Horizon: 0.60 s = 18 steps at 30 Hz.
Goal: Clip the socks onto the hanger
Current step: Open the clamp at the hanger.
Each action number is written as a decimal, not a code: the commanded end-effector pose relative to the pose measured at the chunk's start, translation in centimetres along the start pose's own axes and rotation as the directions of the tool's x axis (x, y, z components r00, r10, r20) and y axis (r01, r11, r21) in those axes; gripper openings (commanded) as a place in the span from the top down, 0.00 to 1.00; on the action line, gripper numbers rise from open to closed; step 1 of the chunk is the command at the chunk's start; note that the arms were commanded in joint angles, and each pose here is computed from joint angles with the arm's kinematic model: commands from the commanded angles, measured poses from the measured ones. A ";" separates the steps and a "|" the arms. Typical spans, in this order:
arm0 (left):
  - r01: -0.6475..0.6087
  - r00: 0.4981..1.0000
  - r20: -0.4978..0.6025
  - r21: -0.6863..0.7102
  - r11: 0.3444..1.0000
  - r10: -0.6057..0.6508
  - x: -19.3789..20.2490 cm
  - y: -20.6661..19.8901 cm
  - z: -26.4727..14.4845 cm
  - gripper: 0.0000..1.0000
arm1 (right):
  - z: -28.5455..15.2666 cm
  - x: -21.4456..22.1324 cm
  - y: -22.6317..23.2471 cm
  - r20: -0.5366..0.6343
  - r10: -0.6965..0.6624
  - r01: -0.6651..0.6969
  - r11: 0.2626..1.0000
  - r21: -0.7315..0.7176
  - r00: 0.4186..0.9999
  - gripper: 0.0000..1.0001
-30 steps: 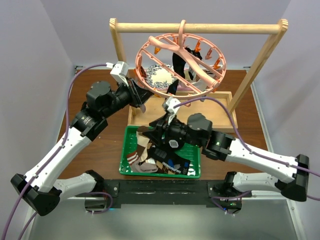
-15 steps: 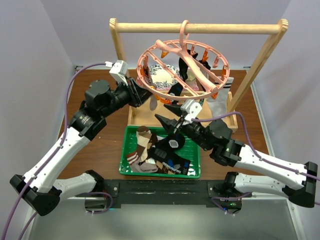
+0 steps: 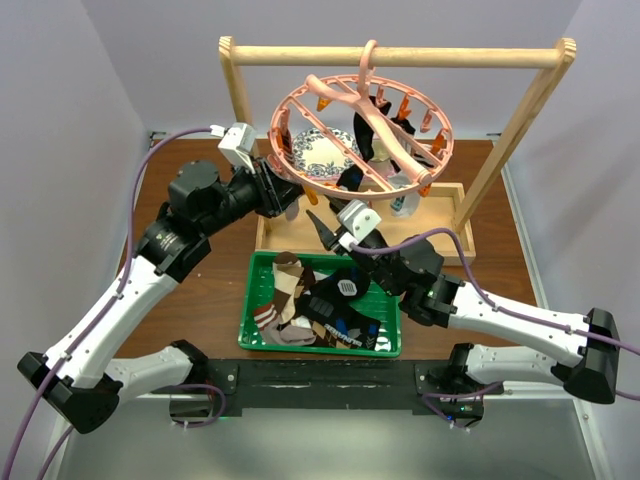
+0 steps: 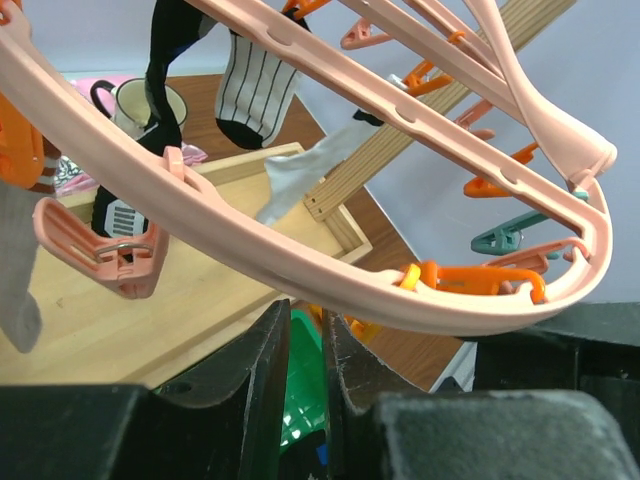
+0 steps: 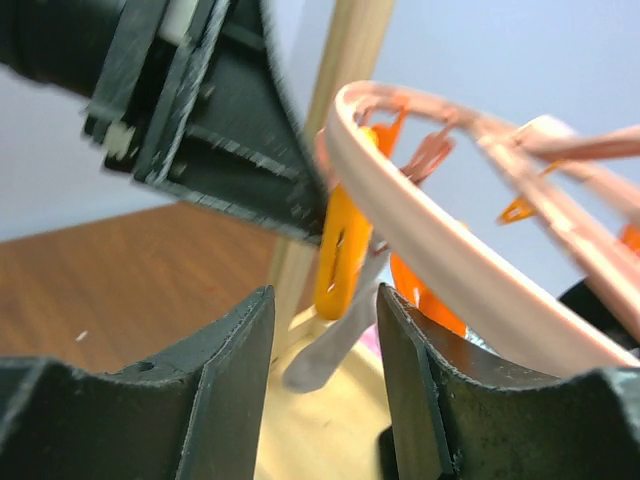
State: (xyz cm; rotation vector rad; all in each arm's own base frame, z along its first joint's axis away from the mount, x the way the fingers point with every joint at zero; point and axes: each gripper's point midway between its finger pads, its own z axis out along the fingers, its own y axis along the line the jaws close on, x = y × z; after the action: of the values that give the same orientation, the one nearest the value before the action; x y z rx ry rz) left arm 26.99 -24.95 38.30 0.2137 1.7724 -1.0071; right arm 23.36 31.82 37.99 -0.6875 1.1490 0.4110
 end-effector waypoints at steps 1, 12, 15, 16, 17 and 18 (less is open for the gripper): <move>-0.014 1.000 0.025 0.052 0.999 0.013 -1.1 -1.6 -0.9 0.76 | 0.3 -2.6 -2.7 0.107 -0.073 0.058 0.988 0.140 0.992 0.51; -0.013 0.999 0.039 0.057 0.998 0.011 -1.5 -1.9 -1.2 0.76 | 1.5 -1.4 -1.8 0.076 -0.088 0.078 0.989 0.122 0.993 0.57; -0.011 0.999 0.042 0.067 0.998 0.008 -1.6 -2.1 -1.3 0.76 | 1.4 -1.5 -2.1 0.077 -0.078 0.067 0.988 0.139 0.994 0.62; -0.009 0.999 0.042 0.067 0.998 0.006 -1.6 -2.1 -1.3 0.76 | 1.4 -1.6 -2.3 0.080 -0.072 0.060 0.988 0.144 0.994 0.65; -0.009 0.999 0.043 0.065 0.998 0.006 -1.6 -2.1 -1.4 0.76 | 1.3 -1.7 -2.4 0.082 -0.066 0.053 0.987 0.150 0.994 0.69; -0.009 0.999 0.043 0.065 0.998 0.006 -1.6 -2.1 -1.5 0.76 | 1.4 -1.8 -2.4 0.083 -0.064 0.051 0.987 0.152 0.994 0.71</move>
State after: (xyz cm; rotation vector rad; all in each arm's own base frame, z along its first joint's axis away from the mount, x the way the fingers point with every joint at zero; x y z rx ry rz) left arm 26.63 -24.89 38.71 0.2199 1.7603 -1.0174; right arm 25.08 32.47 37.54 -0.6750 1.1074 0.2928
